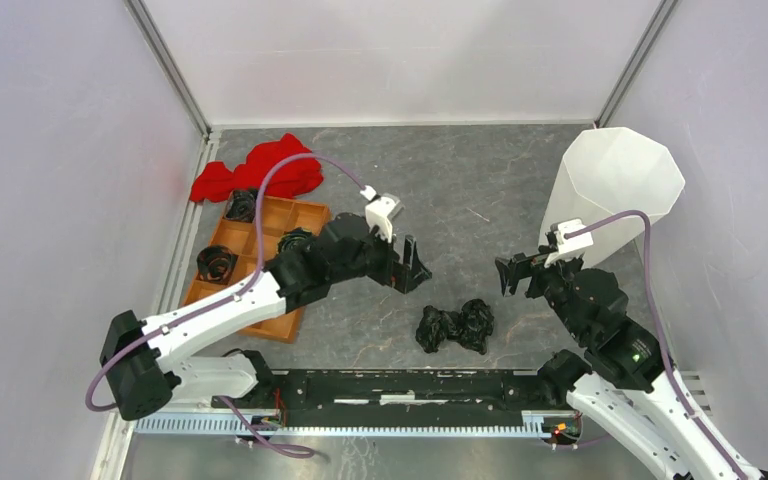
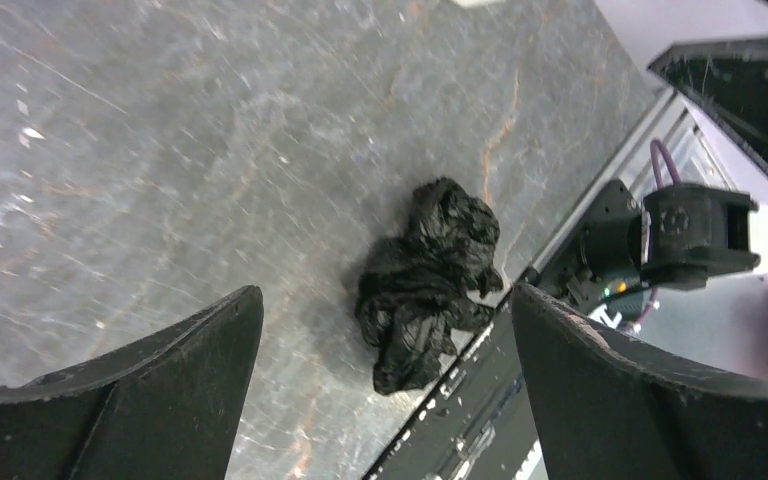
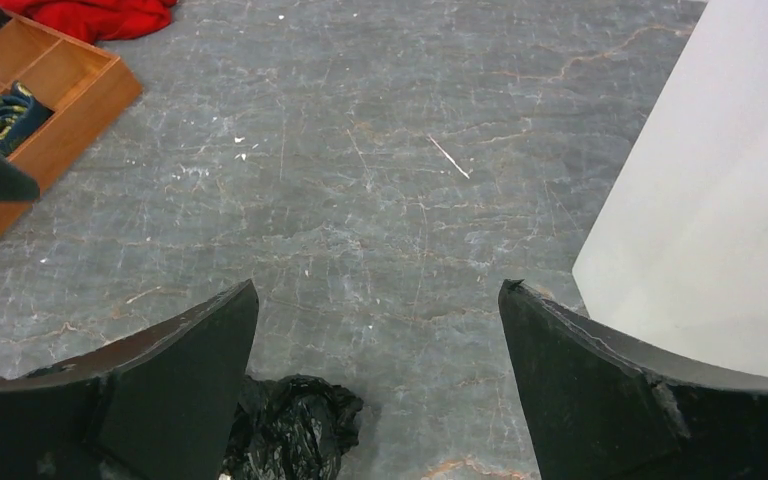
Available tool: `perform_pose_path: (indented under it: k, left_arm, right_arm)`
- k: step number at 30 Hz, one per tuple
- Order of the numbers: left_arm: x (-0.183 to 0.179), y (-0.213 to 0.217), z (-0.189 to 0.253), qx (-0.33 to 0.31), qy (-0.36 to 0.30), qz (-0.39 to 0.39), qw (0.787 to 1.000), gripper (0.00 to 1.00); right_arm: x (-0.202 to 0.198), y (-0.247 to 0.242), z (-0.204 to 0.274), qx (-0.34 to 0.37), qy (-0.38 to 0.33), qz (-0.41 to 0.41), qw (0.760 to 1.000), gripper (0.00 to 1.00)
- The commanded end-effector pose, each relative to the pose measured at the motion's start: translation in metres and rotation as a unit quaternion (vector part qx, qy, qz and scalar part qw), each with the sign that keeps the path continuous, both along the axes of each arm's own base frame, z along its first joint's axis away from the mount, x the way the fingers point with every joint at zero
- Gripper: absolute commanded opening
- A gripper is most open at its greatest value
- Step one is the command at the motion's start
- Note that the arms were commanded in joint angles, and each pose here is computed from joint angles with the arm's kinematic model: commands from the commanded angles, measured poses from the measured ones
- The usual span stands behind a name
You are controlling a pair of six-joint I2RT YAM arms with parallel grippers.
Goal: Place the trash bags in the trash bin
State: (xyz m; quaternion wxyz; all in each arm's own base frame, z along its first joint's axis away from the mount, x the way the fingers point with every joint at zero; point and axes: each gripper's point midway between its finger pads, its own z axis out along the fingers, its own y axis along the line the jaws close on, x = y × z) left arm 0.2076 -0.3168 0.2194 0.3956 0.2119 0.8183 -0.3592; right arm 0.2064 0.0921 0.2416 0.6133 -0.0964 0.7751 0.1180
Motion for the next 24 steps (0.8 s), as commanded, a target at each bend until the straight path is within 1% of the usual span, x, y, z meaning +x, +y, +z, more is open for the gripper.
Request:
perform_pose_path:
  k: [1, 5, 8, 11, 13, 15, 17, 19, 22, 24]
  left_arm:
    - [-0.016, -0.017, -0.005, -0.037, 0.019, -0.002, 0.999, 1.0]
    - [-0.034, -0.023, -0.025, -0.045, 0.043, -0.009, 0.998, 1.0]
    - [-0.036, -0.023, -0.036, -0.062, 0.056, 0.01, 0.996, 1.0]
    - [-0.036, -0.021, -0.05, -0.102, 0.081, 0.043, 0.991, 1.0]
    - [-0.04, -0.025, -0.055, -0.129, 0.096, 0.044, 0.986, 1.0]
    - [-0.045, -0.029, -0.065, -0.122, 0.106, 0.036, 0.986, 1.0]
    - [-0.051, -0.034, -0.075, -0.1, 0.108, 0.024, 0.989, 1.0]
    - [-0.059, -0.039, -0.086, -0.078, 0.112, 0.007, 0.991, 1.0]
    - [-0.07, -0.045, -0.099, -0.069, 0.134, -0.02, 0.988, 1.0]
    - [-0.076, -0.049, -0.104, -0.07, 0.145, -0.032, 0.986, 0.98]
  right_arm:
    - [-0.001, 0.002, -0.011, -0.005, 0.022, 0.004, 1.0, 0.98]
    - [0.001, 0.006, -0.033, -0.035, 0.076, 0.005, 0.996, 0.98]
    - [0.001, 0.023, -0.046, -0.049, 0.106, 0.045, 0.992, 0.98]
    - [-0.001, 0.038, -0.058, -0.046, 0.131, 0.08, 0.987, 0.98]
    - [-0.003, 0.043, -0.064, -0.027, 0.148, 0.078, 0.985, 0.98]
    - [-0.005, 0.044, -0.071, 0.001, 0.17, 0.061, 0.984, 0.98]
    - [-0.011, 0.047, -0.08, 0.035, 0.194, 0.049, 0.979, 0.98]
    - [-0.019, 0.052, -0.088, 0.056, 0.212, 0.06, 0.974, 0.98]
    - [-0.028, 0.057, -0.099, 0.072, 0.222, 0.077, 0.969, 0.98]
    - [-0.03, 0.055, -0.109, 0.08, 0.223, 0.07, 0.969, 0.98]
